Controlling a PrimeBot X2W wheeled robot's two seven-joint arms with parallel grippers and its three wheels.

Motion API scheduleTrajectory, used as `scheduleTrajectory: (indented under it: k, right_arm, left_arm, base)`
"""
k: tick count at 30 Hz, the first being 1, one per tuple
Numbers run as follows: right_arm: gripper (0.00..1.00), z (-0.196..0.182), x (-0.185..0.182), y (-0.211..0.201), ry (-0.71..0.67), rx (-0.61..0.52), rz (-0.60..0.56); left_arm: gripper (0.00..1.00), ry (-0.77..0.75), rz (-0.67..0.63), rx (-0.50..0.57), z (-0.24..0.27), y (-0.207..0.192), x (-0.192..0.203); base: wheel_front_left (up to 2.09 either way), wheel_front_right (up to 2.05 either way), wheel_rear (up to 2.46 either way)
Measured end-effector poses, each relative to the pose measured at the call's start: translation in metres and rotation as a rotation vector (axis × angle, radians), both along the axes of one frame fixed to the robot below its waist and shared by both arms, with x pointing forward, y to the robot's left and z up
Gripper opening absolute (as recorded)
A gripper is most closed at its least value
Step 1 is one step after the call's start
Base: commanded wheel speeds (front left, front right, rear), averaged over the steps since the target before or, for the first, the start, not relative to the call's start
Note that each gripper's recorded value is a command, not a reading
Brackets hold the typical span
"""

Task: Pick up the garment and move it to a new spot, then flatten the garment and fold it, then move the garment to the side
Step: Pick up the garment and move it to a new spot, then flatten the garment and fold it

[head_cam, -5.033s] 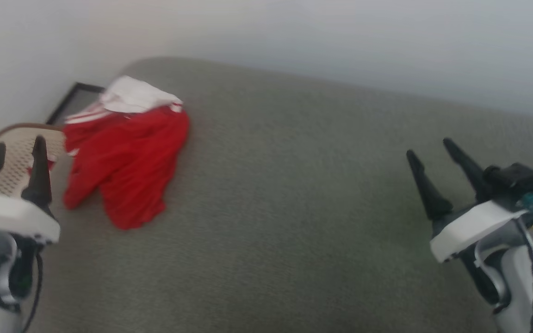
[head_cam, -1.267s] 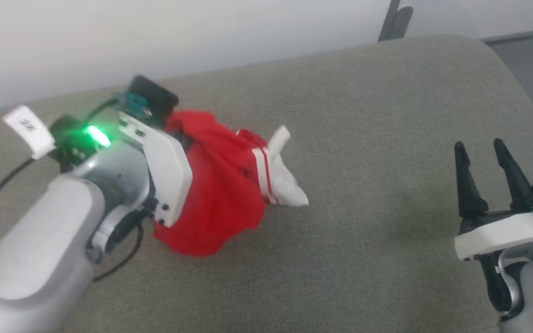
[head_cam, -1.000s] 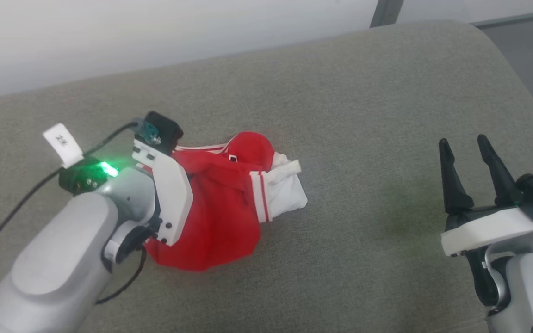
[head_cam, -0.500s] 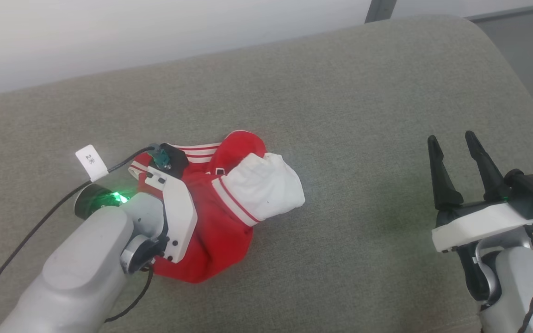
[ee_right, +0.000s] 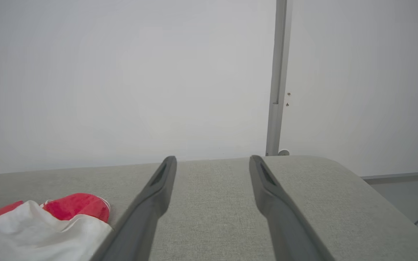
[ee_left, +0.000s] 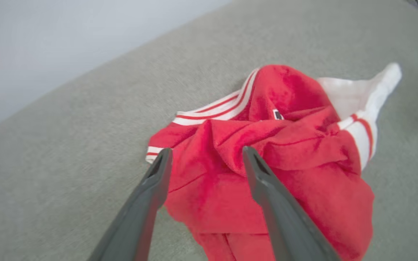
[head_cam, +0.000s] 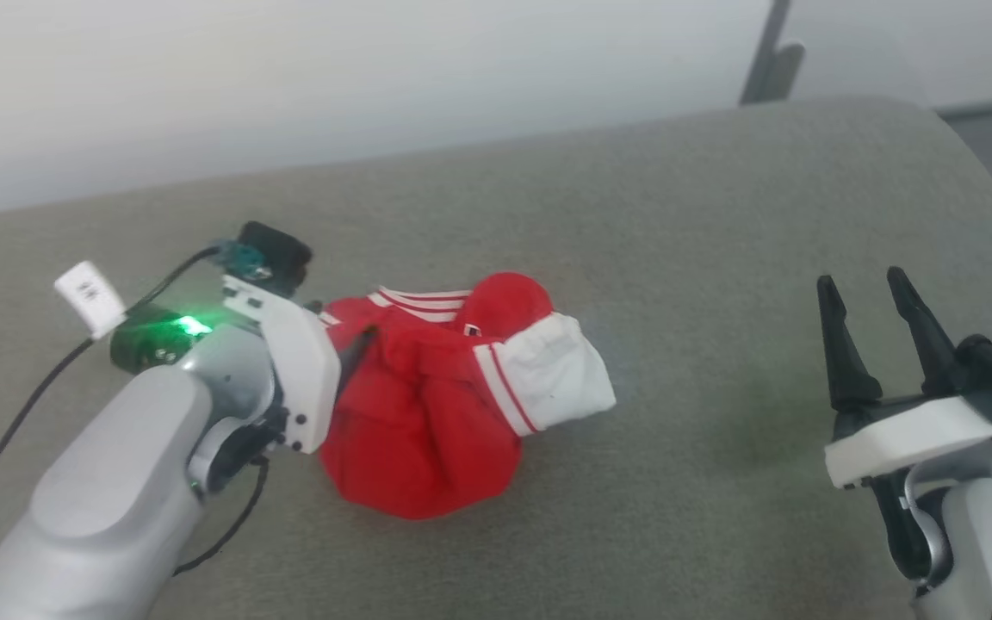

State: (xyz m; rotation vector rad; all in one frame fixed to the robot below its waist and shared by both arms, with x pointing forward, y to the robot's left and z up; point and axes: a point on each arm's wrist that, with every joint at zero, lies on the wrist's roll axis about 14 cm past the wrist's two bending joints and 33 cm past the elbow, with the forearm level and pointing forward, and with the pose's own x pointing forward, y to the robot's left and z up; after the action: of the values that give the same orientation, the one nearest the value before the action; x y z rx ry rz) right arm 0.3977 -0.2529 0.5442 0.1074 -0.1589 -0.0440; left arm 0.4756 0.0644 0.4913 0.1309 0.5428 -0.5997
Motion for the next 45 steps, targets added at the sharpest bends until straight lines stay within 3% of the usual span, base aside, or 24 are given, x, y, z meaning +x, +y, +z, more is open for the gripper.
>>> scheduleTrajectory:
  k: [12, 26, 34, 45]
  right_arm:
    - [1.0, 0.021, -0.002, 0.039, -0.056, -0.007, 0.115]
    - [1.0, 0.03, -0.003, 0.066, -0.086, -0.018, 0.181]
    - [1.0, 0.027, -0.005, 0.069, -0.078, -0.019, 0.184]
    - [1.0, 0.024, -0.007, 0.069, -0.073, -0.017, 0.182]
  left_arm:
    - [1.0, -0.359, 0.286, -0.111, 0.074, 0.11, -0.035]
    - [1.0, -0.578, 0.66, -0.167, 0.081, 0.228, -0.118]
    - [1.0, -0.585, 0.762, -0.181, 0.063, 0.251, -0.144]
    - [1.0, -0.585, 0.778, -0.207, 0.058, 0.253, -0.149]
  base:
    - [0.0, 0.0, 0.0]
    - [0.0, 0.0, 0.0]
    - [0.0, 0.0, 0.0]
    - [0.0, 0.0, 0.0]
